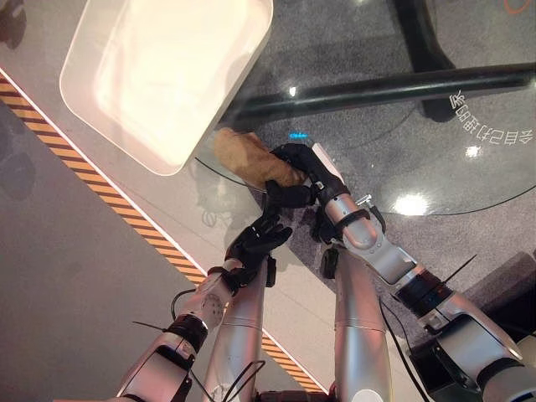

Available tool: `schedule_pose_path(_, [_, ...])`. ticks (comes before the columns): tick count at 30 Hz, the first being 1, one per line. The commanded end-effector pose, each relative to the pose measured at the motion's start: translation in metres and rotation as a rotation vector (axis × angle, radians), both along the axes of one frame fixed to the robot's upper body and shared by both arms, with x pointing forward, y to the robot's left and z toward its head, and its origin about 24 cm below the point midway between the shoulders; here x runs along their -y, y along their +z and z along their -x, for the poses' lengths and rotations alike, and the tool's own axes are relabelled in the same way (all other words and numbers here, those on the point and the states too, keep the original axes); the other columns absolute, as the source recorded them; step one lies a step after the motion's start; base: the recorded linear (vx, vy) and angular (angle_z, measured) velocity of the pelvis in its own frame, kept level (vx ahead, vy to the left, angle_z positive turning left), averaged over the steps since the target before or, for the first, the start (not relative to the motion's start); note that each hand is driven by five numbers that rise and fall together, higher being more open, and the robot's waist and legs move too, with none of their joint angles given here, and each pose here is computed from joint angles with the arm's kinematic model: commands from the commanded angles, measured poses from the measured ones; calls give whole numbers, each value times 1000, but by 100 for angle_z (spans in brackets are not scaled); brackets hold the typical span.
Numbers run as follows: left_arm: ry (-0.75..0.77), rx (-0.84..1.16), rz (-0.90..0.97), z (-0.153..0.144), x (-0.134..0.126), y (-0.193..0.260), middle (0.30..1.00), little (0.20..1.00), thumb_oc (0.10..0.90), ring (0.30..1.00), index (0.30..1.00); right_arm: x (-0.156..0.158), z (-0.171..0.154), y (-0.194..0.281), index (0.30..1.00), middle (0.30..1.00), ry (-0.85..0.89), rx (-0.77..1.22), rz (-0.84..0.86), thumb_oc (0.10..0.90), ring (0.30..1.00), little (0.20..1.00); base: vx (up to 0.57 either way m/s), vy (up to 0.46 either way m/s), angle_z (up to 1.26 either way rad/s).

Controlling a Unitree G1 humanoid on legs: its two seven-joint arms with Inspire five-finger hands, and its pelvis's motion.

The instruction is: Wipe the table with a cloth and put it in the basket.

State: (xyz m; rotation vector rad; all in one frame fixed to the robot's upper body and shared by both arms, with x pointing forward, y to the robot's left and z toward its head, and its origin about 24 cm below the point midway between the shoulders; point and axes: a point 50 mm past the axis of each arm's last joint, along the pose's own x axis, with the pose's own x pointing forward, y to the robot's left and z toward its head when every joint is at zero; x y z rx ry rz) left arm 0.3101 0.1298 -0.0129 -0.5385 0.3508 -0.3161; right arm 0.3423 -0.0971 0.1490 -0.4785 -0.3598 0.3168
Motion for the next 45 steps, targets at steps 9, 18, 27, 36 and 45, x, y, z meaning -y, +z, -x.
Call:
schedule_pose_path(9, [-41,-185,202,54,8,-46,900,900,800,900,900,-6,29,22,300,300,150,69,-298,100,300,200,-28,-39,-1])
schedule_pose_path(18, [27,-161,328,69,-19,-50,900,900,800,900,900,7,39,20,300,300,143,71,-303,100,300,200,-48,-41,-2])
schedule_pose_path(27, [-4,-99,430,83,-27,-44,900,900,800,900,900,26,44,11,300,300,84,49,-371,100,300,200,-24,-45,-1])
schedule_pose_path(36, [-29,-32,546,86,-25,-30,900,900,800,900,900,34,49,6,300,300,60,46,-407,100,300,200,-1,-11,0])
schedule_pose_path(45, [-18,-28,702,95,-31,-24,900,900,800,900,900,54,57,11,300,300,7,100,-503,100,300,200,12,-24,0])
